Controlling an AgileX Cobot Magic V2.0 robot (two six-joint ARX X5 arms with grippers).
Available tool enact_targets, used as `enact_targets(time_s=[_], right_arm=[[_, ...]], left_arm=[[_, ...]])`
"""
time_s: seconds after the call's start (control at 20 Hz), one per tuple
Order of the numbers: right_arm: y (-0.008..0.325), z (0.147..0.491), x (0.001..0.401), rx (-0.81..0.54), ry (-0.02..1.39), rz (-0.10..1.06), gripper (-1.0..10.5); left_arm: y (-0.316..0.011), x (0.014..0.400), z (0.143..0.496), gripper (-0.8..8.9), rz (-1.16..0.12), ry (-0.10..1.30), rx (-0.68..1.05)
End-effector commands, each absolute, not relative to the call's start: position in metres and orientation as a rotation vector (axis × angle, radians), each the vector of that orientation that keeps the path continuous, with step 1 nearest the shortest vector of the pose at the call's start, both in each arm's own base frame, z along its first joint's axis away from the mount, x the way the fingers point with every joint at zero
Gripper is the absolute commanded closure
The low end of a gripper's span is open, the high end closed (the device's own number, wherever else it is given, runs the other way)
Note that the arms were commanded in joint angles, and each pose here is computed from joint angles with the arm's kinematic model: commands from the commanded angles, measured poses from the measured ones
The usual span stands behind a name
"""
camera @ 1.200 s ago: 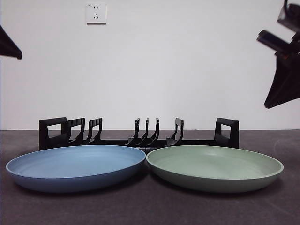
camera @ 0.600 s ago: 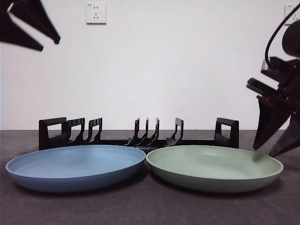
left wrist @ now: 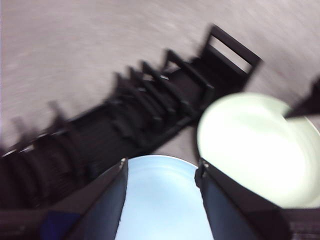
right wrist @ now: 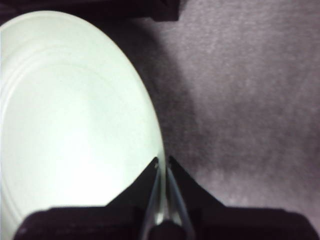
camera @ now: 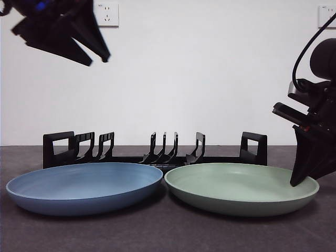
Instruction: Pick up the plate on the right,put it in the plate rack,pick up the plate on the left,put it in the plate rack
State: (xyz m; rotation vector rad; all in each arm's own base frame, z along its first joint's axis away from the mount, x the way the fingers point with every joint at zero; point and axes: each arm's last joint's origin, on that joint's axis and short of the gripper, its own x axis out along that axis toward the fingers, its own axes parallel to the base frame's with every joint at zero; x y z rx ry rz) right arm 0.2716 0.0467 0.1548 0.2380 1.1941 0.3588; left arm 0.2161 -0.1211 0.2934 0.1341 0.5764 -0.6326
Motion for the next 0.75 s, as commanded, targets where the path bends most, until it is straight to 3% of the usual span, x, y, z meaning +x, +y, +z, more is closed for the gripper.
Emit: enact_targets(time_s=[0.05, 0.3, 0.5, 0.75], right_arm=[[0.044, 0.164, 0.270, 0.210, 1.160, 0.287, 9.6], [0.043, 0.205, 0.258, 0.263, 1.022, 0.286, 9.6], [0.051, 0.236, 0.255, 0.257, 1.073, 0.344, 9.6], [0.069, 0.258, 0.254, 0.253, 1.080, 0.460, 9.6]], left_arm=[[-0.132, 0.211, 0.291, 5.78, -0.712, 0.548, 0.247], [-0.164, 0.188, 0.290, 5.53, -0.935, 0.402, 0.583], [-0.191, 0.159, 0.289, 4.63, -0.993, 0.268, 0.903], [-0.209, 0.141, 0.282, 4.63, -1.042, 0.252, 0.997]])
